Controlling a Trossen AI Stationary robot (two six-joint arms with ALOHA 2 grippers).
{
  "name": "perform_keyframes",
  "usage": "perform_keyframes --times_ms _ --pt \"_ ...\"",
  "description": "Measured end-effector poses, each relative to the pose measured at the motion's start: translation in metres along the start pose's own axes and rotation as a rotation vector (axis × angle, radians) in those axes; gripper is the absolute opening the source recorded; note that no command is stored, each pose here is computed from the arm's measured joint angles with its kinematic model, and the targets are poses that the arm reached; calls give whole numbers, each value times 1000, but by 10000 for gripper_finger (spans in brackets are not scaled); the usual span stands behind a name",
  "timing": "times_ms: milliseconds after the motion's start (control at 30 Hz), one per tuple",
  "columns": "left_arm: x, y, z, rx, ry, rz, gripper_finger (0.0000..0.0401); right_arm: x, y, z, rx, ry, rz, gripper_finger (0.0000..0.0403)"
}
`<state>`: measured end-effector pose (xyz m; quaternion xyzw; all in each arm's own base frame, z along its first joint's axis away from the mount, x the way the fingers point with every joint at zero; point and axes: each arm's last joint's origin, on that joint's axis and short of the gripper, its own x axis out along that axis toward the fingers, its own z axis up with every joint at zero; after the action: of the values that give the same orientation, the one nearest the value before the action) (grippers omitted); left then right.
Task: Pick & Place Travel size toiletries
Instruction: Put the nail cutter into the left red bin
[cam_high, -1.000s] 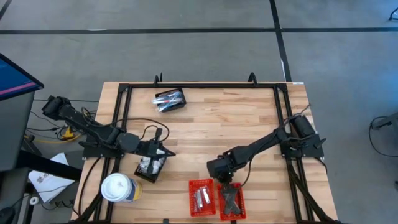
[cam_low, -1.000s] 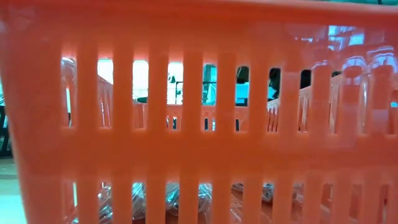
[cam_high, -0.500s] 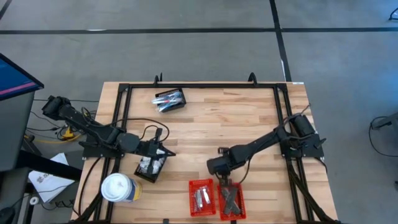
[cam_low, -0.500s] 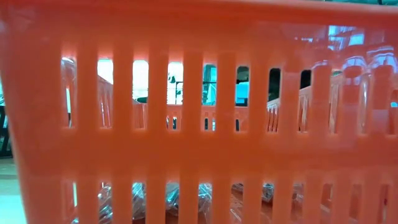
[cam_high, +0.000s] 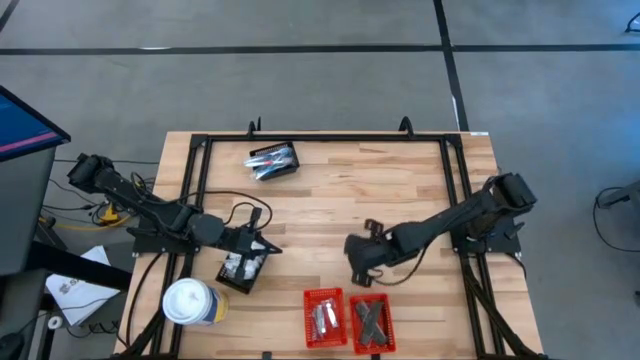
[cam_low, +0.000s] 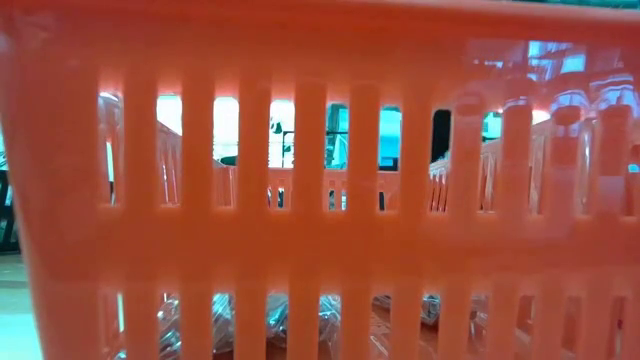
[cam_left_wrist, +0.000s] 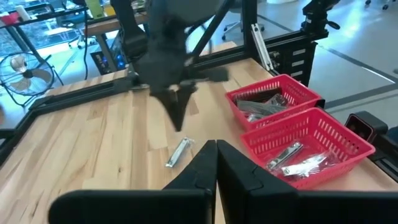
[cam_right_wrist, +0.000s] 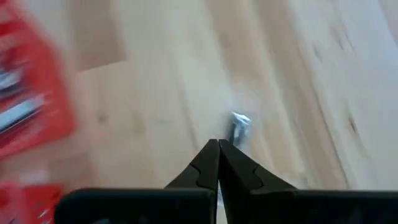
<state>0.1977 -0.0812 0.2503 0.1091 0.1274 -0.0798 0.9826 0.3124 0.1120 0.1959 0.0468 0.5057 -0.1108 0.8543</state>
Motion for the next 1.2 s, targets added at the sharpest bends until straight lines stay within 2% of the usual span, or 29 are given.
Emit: perform_keyframes --times_ms 100,200,500,600,700,833,967,1067,1200 --pt "0 -2 0 2 -1 -7 0 9 -11 -10 134 30 2 12" --pt "-1 -4 1 5 -5 -19 0 22 -11 -13 203 68 31 57" --pt "-3 -12 4 5 -33 -52 0 53 -6 -15 233 146 -28 264" --pt "-4 -12 4 5 -34 -55 0 61 -7 -17 244 171 -56 307" --pt "-4 -12 4 5 -35 -55 0 66 -11 -19 250 190 -91 325" --pt "-4 -12 5 6 -39 -55 0 74 -14 -22 262 232 -97 312" --pt "-4 -12 5 5 -43 -54 0 78 -15 -21 257 247 -84 255" --pt "-4 -12 5 5 -45 -53 0 78 -15 -21 248 251 -74 184" --pt "-4 -12 6 1 -50 -53 0 71 -16 -19 217 263 -66 54"
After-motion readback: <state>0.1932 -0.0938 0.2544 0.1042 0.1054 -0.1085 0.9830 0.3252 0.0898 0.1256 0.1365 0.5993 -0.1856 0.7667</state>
